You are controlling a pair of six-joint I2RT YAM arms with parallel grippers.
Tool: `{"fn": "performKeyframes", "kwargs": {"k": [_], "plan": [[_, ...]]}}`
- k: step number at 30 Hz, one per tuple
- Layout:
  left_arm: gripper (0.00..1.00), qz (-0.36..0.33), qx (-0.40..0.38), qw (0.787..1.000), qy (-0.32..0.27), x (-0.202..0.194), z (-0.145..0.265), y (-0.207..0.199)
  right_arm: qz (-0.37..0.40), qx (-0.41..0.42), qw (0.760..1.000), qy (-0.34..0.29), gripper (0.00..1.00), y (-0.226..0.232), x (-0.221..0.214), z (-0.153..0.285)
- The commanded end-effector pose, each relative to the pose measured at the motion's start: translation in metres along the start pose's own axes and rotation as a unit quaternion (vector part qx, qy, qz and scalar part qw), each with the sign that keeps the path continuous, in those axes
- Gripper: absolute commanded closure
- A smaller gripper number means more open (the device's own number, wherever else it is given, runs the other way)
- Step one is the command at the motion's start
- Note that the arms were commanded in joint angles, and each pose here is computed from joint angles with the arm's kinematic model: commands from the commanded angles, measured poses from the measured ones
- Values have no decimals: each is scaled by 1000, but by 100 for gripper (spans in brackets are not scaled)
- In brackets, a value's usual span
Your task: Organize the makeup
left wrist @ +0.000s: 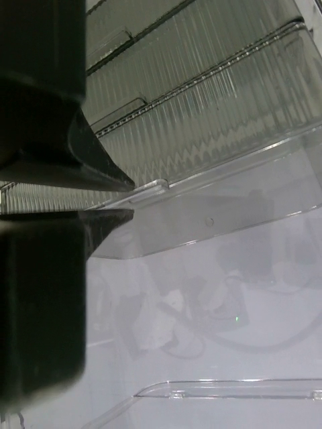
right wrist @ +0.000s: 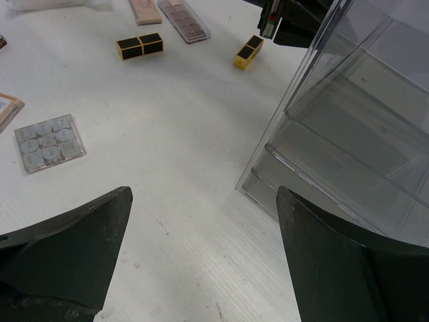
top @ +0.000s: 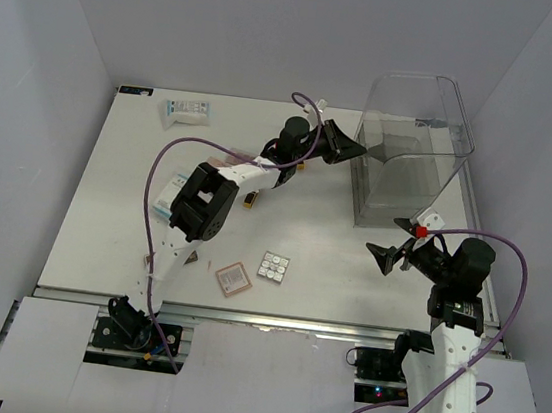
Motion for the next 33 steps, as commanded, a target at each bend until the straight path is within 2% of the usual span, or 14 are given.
{"fn": "performKeyframes", "kwargs": {"k": [1,10,17,28,33], "plan": [[80,-6,-37,999,13,-4,-2,-23,29,-4,999,-15,5,-4,14,2],[94,-44,-48,998,8,-4,22,-50,24,6,1000,-18,6,-3,15,1],[96,-84,-59,995,-16,17,61,-88,3,34,999,-28,6,0,21,-1],[96,-85,-87,993,-2,30,97,-118,-100,82,991,-29,13,-14,84,-5],[96,-83,-105,991,7,29,103,-134,-131,73,988,-35,15,-17,116,-4]]}}
Point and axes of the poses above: each gripper's point midway between its finger pads, its own z axis back along the fingers, its own y axis along the line the jaws close on, x = y × z, the point moved 8 cm from there along z, back along the fingers, and after that the axes turned 4 degrees about z, right-handed, at the moved point
